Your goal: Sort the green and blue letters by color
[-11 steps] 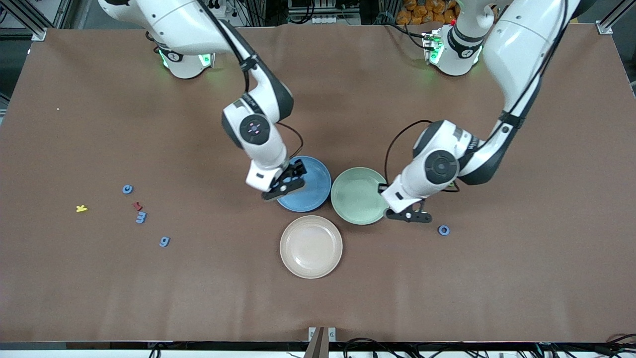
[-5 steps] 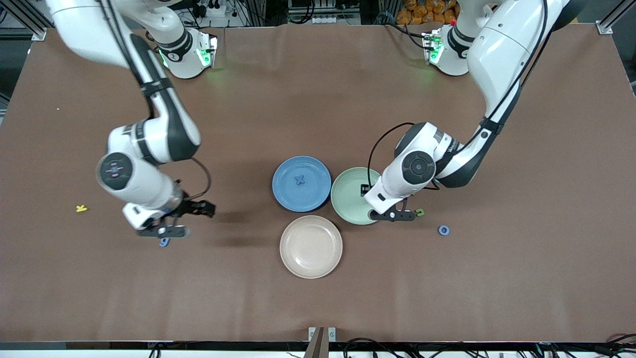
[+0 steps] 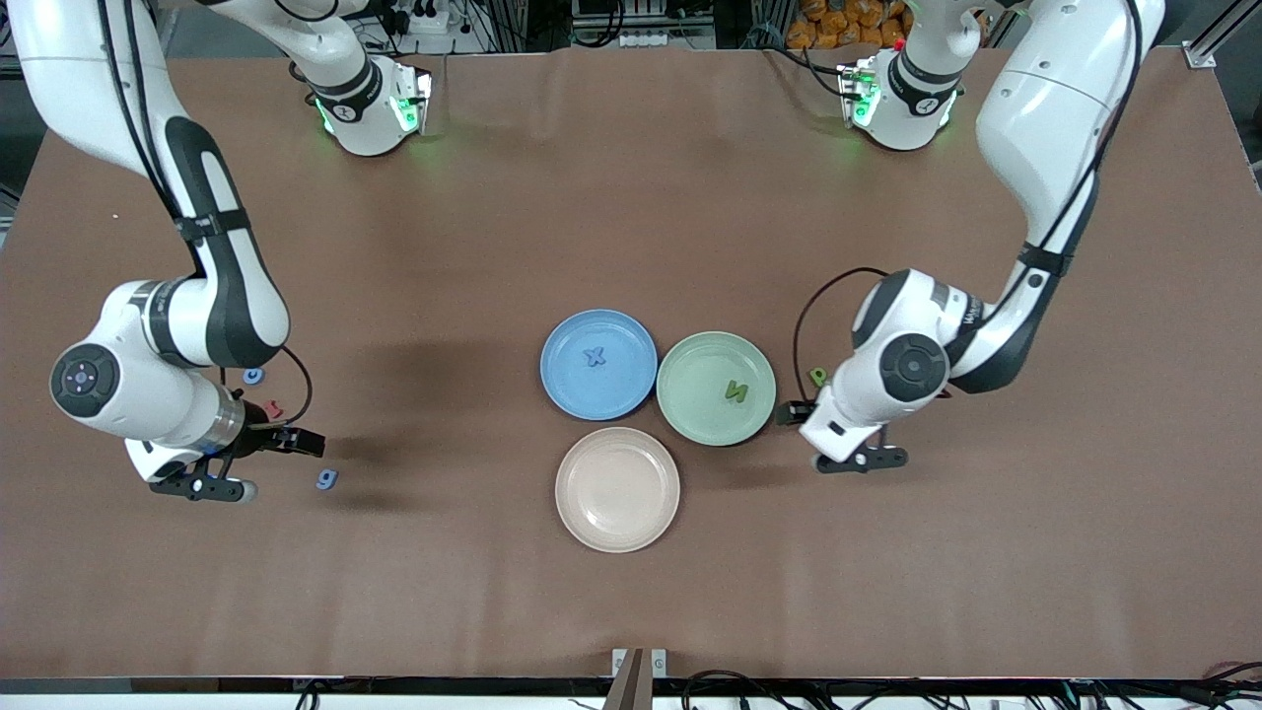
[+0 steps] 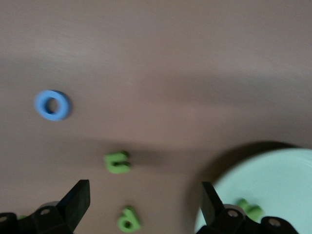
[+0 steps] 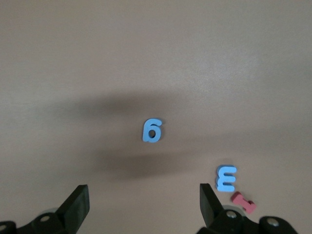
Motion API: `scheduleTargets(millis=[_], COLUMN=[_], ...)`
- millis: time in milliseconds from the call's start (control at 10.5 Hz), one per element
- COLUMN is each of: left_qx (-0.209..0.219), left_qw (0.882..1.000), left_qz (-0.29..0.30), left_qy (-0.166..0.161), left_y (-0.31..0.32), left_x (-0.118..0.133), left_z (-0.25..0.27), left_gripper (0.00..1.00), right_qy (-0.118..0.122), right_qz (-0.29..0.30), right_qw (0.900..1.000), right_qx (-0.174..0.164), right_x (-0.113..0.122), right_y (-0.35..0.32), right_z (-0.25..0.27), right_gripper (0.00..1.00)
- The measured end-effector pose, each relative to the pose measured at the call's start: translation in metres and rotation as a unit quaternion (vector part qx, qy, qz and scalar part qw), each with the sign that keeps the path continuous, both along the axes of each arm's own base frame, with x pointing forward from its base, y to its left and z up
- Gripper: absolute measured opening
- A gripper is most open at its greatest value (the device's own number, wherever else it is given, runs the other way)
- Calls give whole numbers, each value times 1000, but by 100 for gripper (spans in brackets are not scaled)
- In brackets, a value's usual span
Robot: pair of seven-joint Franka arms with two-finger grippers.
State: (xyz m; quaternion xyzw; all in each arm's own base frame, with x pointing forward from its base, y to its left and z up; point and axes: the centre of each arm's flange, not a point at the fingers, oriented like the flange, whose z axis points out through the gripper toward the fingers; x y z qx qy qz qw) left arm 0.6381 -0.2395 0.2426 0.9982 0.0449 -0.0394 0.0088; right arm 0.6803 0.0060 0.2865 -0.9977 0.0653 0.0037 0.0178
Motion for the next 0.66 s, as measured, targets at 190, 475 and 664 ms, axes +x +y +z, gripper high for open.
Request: scheduleTargets(millis=[190,475,664], left_qx=[11,18,25], left_qw=[1000,998,999], left_qz=[15,51,46], left_qy=[4,15,12], left_y=[25,23,21], left_x=[7,2,-2], left_z=[-9,-27,-39], left_gripper=[100,90,90], right_qy=[4,-14,-29], right_qz=[-4,-10,-13], right_qw=[1000,1000,999], right_qx=[0,-3,-5], right_x=[7,20,25], right_y=[0,-6,-8], right_z=[-26,-49,-69], right_gripper=[100,100,100])
